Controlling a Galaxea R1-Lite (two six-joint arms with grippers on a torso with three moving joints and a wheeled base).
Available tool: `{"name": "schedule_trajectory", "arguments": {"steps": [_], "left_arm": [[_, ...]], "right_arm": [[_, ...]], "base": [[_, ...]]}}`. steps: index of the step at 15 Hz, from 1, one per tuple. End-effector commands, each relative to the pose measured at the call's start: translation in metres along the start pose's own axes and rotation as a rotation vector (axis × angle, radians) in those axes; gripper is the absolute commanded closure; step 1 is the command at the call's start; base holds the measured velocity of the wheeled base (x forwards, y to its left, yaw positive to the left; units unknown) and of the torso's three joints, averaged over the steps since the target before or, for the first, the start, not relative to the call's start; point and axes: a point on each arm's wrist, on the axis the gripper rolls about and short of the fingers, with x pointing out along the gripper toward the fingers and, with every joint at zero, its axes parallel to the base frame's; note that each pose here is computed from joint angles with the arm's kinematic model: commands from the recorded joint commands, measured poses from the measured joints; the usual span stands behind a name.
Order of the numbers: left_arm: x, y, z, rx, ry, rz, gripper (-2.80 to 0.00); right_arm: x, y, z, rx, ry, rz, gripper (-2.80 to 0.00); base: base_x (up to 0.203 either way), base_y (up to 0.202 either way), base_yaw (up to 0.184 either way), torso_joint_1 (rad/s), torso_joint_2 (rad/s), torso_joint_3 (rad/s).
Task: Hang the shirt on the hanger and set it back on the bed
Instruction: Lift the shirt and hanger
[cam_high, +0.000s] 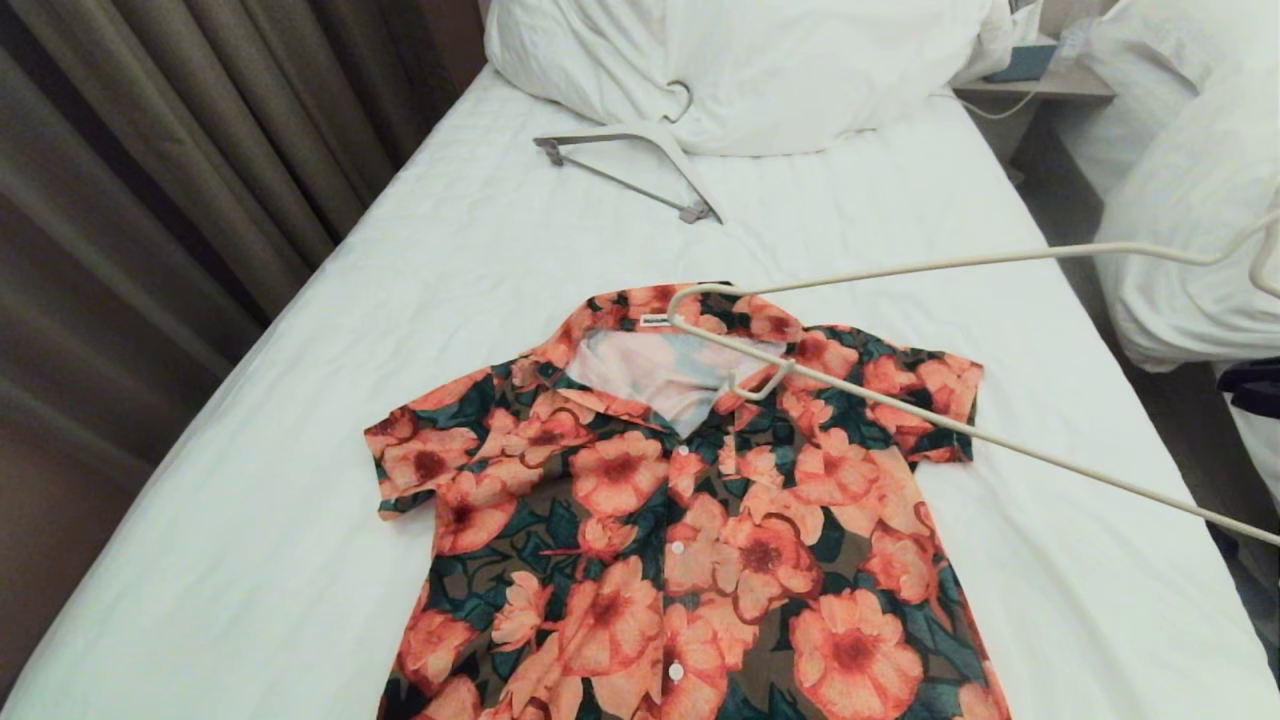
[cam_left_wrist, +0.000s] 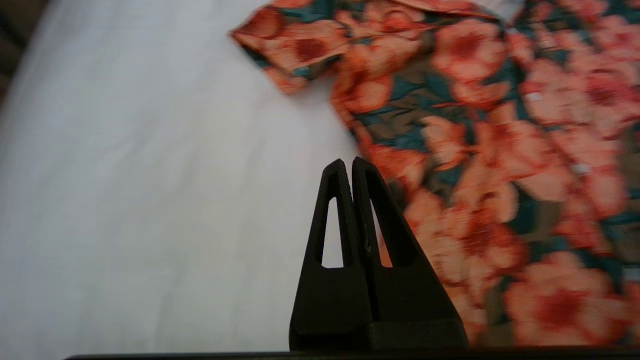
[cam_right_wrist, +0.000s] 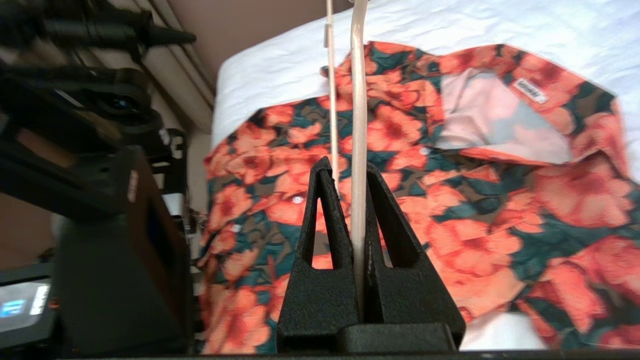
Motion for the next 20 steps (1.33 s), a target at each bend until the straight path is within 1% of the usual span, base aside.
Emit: {"name": "schedule_trajectory", "arguments": {"steps": [1, 3, 5, 8, 10, 11, 12, 13, 15, 16, 18, 20], "left_arm": [[0.039, 0.004, 0.025, -0.079, 0.191, -0.097, 0.0], [0.081, 0.006, 0.037, -0.164, 0.304, -0.192, 0.0], [0.132, 0.006, 0.039, -0.242, 0.387, -0.266, 0.0], [0.212, 0.002, 0.031, -0.338, 0.439, -0.352, 0.0], [0.263, -0.004, 0.026, -0.407, 0.444, -0.418, 0.0], [0.287, -0.007, 0.029, -0.426, 0.417, -0.451, 0.0], [0.311, -0.01, 0.035, -0.437, 0.38, -0.481, 0.0], [0.327, -0.012, 0.039, -0.442, 0.352, -0.502, 0.0], [0.353, -0.014, 0.04, -0.447, 0.327, -0.52, 0.0], [0.365, -0.015, 0.039, -0.447, 0.32, -0.52, -2.8], [0.383, -0.014, 0.037, -0.446, 0.311, -0.508, -2.8], [0.395, -0.005, 0.04, -0.449, 0.294, -0.484, -2.8]], "right_arm": [[-0.001, -0.006, -0.002, -0.007, -0.005, -0.002, 0.0], [-0.004, -0.015, 0.0, -0.018, -0.004, -0.025, 0.0], [-0.008, -0.021, 0.001, -0.012, -0.002, -0.048, 0.0], [-0.014, -0.027, -0.002, -0.013, 0.002, -0.078, 0.0], [-0.017, -0.035, -0.007, -0.006, 0.004, -0.092, 0.0], [-0.017, -0.039, -0.009, -0.004, 0.004, -0.094, 0.0], [-0.018, -0.045, -0.014, 0.002, 0.005, -0.096, 0.0], [-0.018, -0.05, -0.017, 0.009, 0.006, -0.098, 0.0], [-0.018, -0.06, -0.025, 0.017, 0.006, -0.096, 0.0], [-0.017, -0.065, -0.028, 0.014, 0.005, -0.093, 0.0], [-0.017, -0.069, -0.03, 0.012, 0.005, -0.092, 0.0], [-0.017, -0.071, -0.031, 0.005, 0.006, -0.095, 0.0]], "base": [[0.0, 0.0, 0.0, 0.0, 0.0, 0.0], [0.0, 0.0, 0.0, 0.0, 0.0, 0.0], [0.0, 0.0, 0.0, 0.0, 0.0, 0.0], [0.0, 0.0, 0.0, 0.0, 0.0, 0.0], [0.0, 0.0, 0.0, 0.0, 0.0, 0.0], [0.0, 0.0, 0.0, 0.0, 0.0, 0.0], [0.0, 0.0, 0.0, 0.0, 0.0, 0.0], [0.0, 0.0, 0.0, 0.0, 0.0, 0.0], [0.0, 0.0, 0.0, 0.0, 0.0, 0.0], [0.0, 0.0, 0.0, 0.0, 0.0, 0.0], [0.0, 0.0, 0.0, 0.0, 0.0, 0.0], [0.0, 0.0, 0.0, 0.0, 0.0, 0.0]]}}
